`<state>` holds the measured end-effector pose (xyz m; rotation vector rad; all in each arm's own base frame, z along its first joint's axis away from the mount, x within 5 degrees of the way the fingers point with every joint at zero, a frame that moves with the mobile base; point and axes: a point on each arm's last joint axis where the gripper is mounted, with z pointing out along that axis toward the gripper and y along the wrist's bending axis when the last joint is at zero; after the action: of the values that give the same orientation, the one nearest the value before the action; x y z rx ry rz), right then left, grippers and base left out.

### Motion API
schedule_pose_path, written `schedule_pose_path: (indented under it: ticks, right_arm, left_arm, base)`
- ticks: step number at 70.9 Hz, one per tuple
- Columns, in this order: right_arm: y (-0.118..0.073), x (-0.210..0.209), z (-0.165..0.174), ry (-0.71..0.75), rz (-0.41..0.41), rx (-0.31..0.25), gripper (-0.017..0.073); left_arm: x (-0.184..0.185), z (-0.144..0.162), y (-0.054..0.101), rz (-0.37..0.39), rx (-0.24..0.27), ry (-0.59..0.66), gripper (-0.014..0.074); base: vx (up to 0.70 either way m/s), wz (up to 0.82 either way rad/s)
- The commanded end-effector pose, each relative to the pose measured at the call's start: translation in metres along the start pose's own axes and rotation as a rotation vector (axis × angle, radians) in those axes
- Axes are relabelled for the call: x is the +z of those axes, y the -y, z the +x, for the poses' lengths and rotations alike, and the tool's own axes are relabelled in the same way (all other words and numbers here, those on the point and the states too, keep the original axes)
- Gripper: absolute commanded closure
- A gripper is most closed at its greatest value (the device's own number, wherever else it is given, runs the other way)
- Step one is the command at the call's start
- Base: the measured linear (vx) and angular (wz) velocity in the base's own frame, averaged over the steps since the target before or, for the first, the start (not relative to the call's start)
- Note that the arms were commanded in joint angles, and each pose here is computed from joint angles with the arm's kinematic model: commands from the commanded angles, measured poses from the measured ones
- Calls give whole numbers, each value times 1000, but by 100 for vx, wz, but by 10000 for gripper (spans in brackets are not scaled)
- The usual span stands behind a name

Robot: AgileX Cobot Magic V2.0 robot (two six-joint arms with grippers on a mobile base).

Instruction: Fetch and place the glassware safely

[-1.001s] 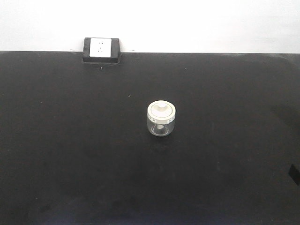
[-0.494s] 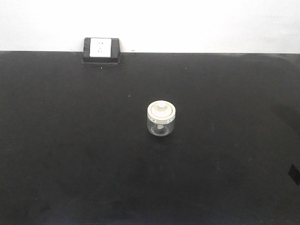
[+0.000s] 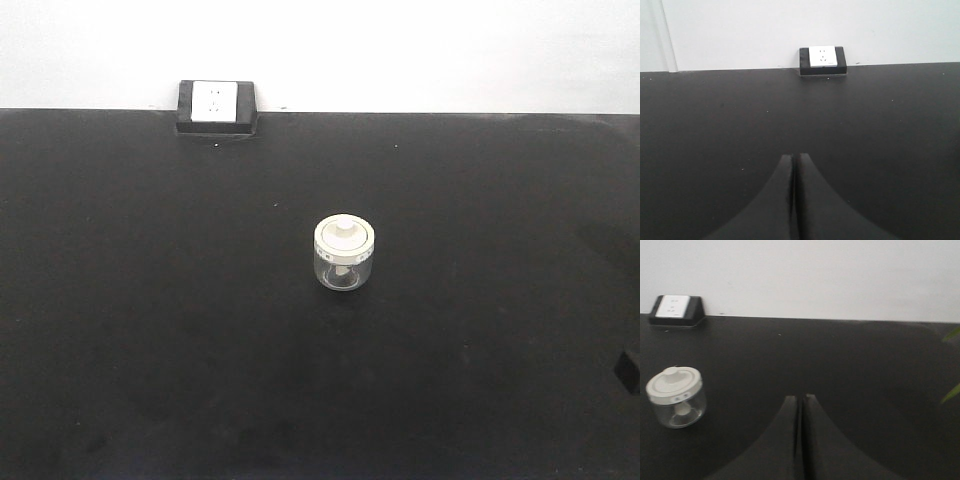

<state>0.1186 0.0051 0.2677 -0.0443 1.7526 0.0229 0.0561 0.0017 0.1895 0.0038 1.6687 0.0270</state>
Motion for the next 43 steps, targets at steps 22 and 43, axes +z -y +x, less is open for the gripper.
schedule_pose_path:
  ticks: [22, 43]
  right_arm:
    - [3, -17, 42, 173, 33, -35, 563]
    - [9, -32, 70, 239, 134, 2, 563]
  left_arm:
    - [1, 1, 1, 17, -15, 57, 601]
    - [1, 1, 1, 17, -15, 57, 601]
  base:
    - [0, 0]
    - [0, 0]
